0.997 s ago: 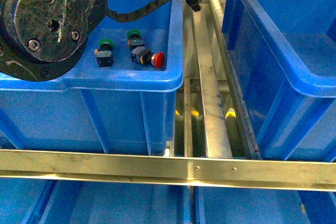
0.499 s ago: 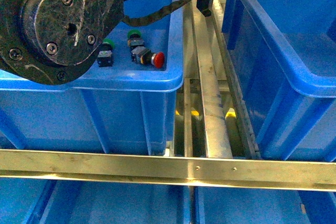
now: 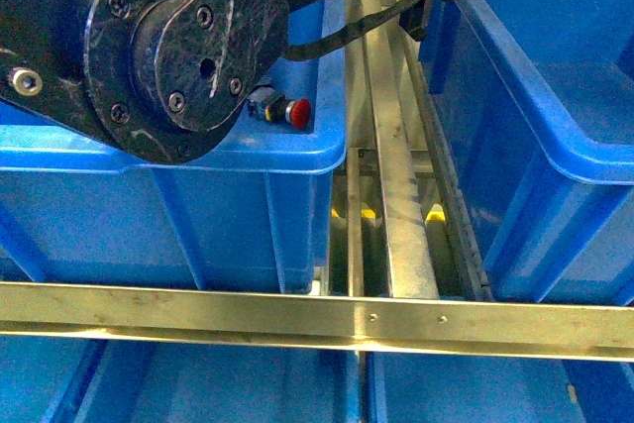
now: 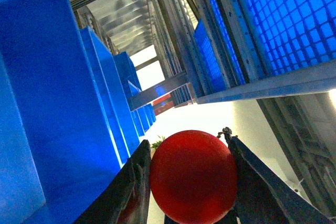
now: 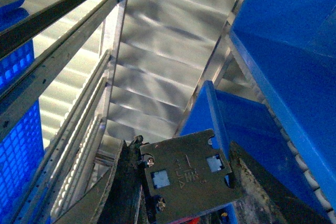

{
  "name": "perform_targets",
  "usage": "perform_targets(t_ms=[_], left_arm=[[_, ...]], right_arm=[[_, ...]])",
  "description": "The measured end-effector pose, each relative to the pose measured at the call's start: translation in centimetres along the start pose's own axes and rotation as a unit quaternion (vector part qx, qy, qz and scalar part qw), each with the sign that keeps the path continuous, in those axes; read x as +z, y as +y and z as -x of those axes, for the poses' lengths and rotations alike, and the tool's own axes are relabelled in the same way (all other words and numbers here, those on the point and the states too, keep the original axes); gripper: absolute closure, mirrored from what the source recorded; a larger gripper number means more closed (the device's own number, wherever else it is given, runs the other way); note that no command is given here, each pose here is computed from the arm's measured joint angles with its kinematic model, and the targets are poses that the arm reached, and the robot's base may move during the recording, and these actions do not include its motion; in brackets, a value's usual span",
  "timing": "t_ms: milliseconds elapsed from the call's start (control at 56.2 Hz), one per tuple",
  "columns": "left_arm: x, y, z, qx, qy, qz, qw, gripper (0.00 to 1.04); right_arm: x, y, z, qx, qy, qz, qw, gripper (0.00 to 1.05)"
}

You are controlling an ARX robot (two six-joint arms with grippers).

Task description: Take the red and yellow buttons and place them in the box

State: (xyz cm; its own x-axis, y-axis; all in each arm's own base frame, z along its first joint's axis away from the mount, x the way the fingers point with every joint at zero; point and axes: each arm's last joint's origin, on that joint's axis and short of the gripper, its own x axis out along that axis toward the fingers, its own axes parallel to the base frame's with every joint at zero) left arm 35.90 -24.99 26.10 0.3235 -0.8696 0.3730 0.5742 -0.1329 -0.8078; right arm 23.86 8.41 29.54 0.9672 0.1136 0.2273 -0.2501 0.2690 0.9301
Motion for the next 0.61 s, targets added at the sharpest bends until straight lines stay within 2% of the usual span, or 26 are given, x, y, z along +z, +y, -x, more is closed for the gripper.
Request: perform_targets(t_ms=[231,605], left_arm=[[-0.1,0.0,-0.4,0.009,-0.003,0.012,1.000,0.71],[1.0,-0.6,0.8,0.052,-0.013,-0.033,0.998,0.08]], right_arm=[[0.5,-0.1,0.3,0.000,-0.002,0.007,1.000,0.68],[0.6,-0.3,0.5,-0.004,-0.008,0.019,1.000,0.70]])
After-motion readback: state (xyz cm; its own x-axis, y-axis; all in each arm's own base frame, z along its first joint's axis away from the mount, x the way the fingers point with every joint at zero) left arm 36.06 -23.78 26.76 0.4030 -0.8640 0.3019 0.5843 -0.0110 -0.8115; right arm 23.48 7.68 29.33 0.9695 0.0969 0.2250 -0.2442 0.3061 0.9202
